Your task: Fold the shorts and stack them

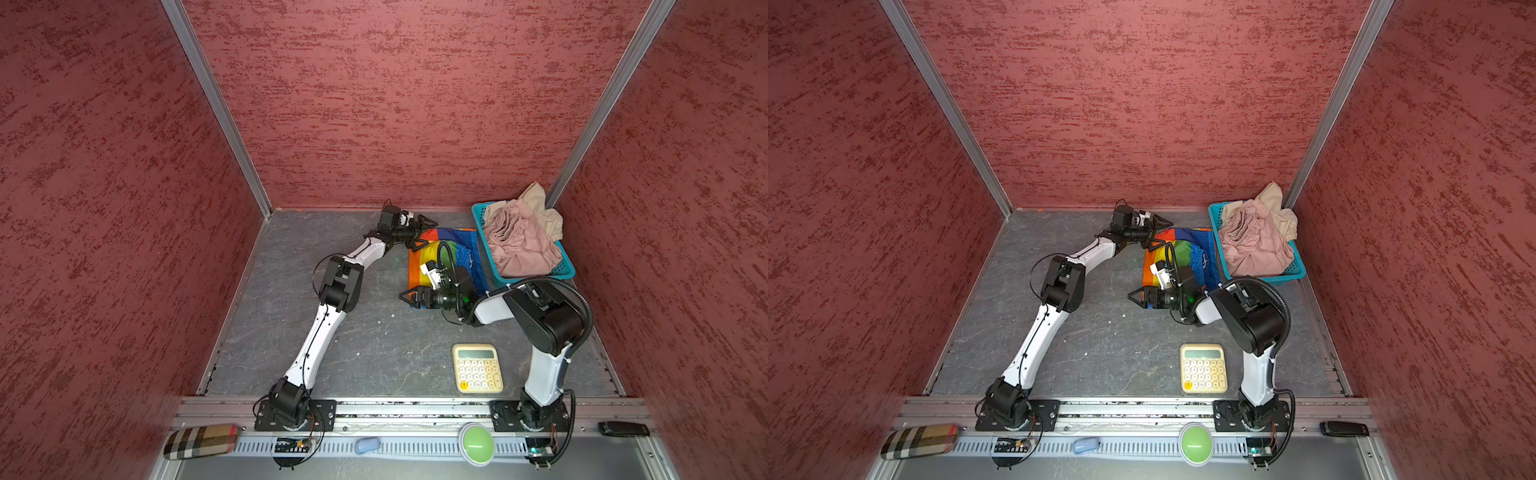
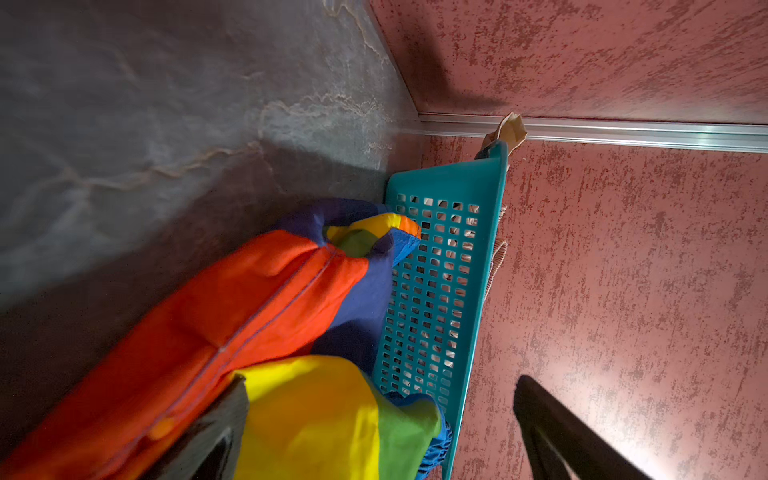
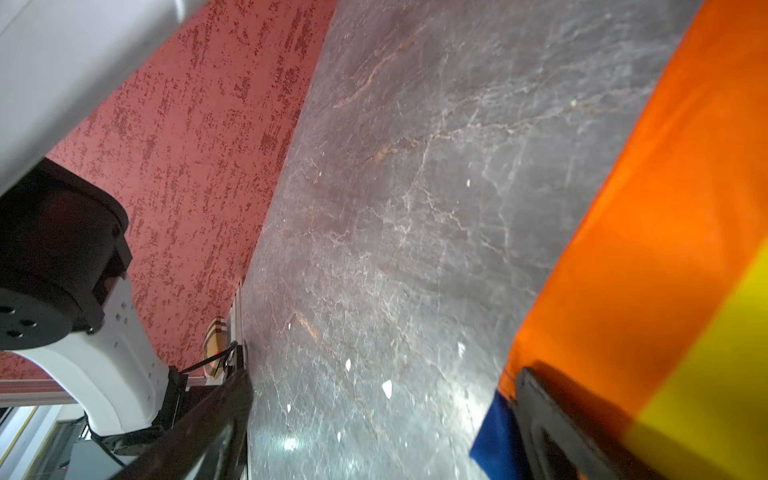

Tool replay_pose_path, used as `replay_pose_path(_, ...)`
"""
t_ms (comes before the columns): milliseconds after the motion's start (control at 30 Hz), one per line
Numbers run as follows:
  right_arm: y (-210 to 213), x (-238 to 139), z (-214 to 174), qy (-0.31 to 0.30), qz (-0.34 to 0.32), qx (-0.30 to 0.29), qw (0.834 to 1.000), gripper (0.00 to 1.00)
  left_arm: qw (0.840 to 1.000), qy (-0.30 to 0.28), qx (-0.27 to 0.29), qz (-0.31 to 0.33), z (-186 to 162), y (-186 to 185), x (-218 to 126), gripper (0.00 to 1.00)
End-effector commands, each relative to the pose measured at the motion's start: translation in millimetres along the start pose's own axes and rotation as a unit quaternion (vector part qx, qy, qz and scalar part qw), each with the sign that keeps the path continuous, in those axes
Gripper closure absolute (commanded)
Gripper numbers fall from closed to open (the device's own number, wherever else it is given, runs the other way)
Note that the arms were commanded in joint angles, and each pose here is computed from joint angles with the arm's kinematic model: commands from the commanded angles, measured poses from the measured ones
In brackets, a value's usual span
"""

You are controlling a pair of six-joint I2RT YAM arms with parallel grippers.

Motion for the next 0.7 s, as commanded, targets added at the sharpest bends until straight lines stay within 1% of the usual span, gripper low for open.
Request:
replay_pose_path(0, -10, -8, -22, 0.031, -0.033, 0.039, 0.998, 0.01, 0.998, -0.010, -0.034, 0.051, 3, 50, -4, 0.01)
replay_pose_path(133, -1, -12, -22, 0.035, -0.034, 0.033, 0.998, 0.01, 0.998, -0.010, -0.034, 0.055, 5, 50, -8, 0.01)
replay_pose_path(200, 17, -18, -12, 0.022, -0.028, 0.019, 0.999, 0.01, 0.999, -0.015, -0.019, 0.045, 11, 33, -14, 0.00)
replay_pose_path(267, 40, -29, 4, 0.001, -0.035, -0.012, 0.999, 0.01, 0.999, -0.024, 0.013, 0.035, 18, 3, -27, 0.01)
replay_pose_path(400, 82, -71, 43, -0.062, -0.092, -0.071, 0.991, 0.01, 0.994, -0.051, 0.094, 0.023, 32, -76, -71, 0.01)
replay_pose_path(433, 91, -87, 53, -0.086, -0.108, -0.079, 0.987, 0.01, 0.992, -0.060, 0.108, 0.024, 35, -92, -85, 0.01)
replay_pose_path(500, 96, -109, 67, -0.111, -0.146, -0.086, 0.979, 0.01, 0.989, -0.080, 0.122, 0.019, 40, -114, -115, 0.01)
replay_pose_path(567, 92, -121, 77, -0.117, -0.194, -0.090, 0.970, 0.01, 0.988, -0.094, 0.125, 0.017, 40, -126, -141, 0.01)
replay_pose_path(600, 87, -123, 80, -0.116, -0.217, -0.086, 0.965, 0.01, 0.988, -0.096, 0.117, 0.024, 37, -123, -151, 0.01)
replay_pose_path(667, 77, -123, 83, -0.111, -0.237, -0.077, 0.962, 0.01, 0.990, -0.090, 0.104, 0.040, 25, -111, -163, 0.01)
Point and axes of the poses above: each gripper's point midway between its finger pads, its own x axis out along the fingers, its own y axis along the line the jaws close on, z = x × y, the point moved 10 cm from there along -x, back along the fingers, and after that the axes turned 6 degrees about x, right-handed, at the moved point
